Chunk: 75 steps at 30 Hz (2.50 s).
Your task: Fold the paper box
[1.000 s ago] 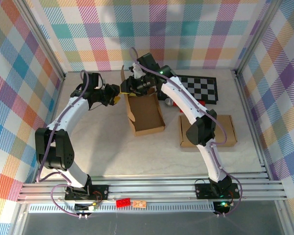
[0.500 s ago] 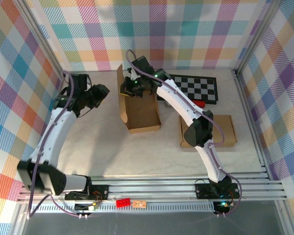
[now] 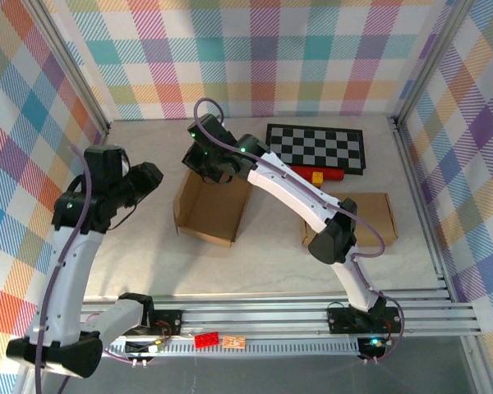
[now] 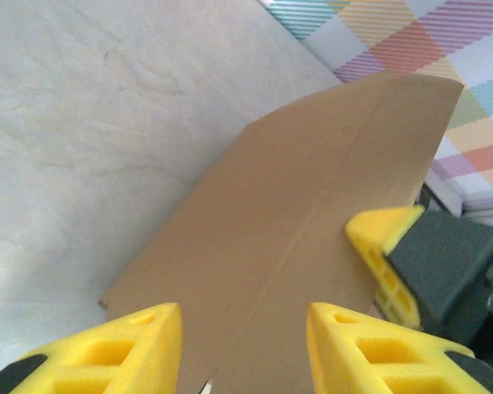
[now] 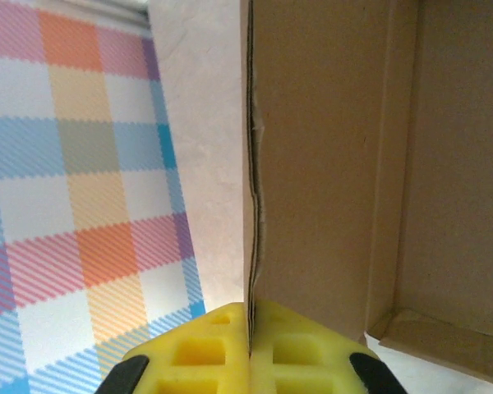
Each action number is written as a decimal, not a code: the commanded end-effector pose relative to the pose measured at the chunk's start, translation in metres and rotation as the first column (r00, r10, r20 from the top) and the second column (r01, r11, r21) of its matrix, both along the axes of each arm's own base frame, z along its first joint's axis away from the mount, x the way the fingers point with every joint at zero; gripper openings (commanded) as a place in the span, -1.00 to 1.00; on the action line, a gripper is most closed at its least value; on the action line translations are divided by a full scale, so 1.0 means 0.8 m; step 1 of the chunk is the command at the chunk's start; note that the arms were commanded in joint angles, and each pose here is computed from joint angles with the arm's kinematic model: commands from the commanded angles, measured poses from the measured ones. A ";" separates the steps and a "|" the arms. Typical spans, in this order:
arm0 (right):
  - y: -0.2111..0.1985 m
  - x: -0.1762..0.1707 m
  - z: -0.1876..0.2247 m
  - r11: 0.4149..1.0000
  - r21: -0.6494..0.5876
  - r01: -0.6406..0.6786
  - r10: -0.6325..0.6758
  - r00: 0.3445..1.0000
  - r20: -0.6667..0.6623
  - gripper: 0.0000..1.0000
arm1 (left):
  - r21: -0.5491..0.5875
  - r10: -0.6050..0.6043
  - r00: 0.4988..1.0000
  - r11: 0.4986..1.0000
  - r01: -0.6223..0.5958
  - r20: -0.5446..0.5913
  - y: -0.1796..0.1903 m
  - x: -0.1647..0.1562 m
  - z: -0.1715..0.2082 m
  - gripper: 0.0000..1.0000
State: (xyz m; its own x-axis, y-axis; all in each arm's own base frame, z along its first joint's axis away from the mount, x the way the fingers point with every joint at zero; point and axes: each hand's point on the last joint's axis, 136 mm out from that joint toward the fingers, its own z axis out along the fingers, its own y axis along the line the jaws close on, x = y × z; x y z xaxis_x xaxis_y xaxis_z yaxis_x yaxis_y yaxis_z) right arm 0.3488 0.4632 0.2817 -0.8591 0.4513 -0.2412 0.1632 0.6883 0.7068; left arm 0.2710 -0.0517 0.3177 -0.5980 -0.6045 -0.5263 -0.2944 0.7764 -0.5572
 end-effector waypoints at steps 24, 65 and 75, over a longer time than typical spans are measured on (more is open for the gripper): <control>-0.106 0.029 -0.017 0.853 -0.085 0.515 -0.522 0.845 -0.112 -1.00 | 0.288 -0.530 0.848 0.808 0.514 -0.025 -0.059 -0.059 -0.075 -0.02; -0.098 0.022 -0.036 0.902 -0.094 0.421 -0.431 0.879 -0.206 -1.00 | 0.475 -0.597 0.747 0.587 0.655 -0.292 -0.097 0.018 -0.154 -0.53; -0.092 0.041 -0.011 0.964 -0.069 0.255 -0.260 0.962 -0.084 -0.49 | 0.523 -0.617 0.705 0.495 0.694 -0.351 -0.091 0.022 -0.154 -0.91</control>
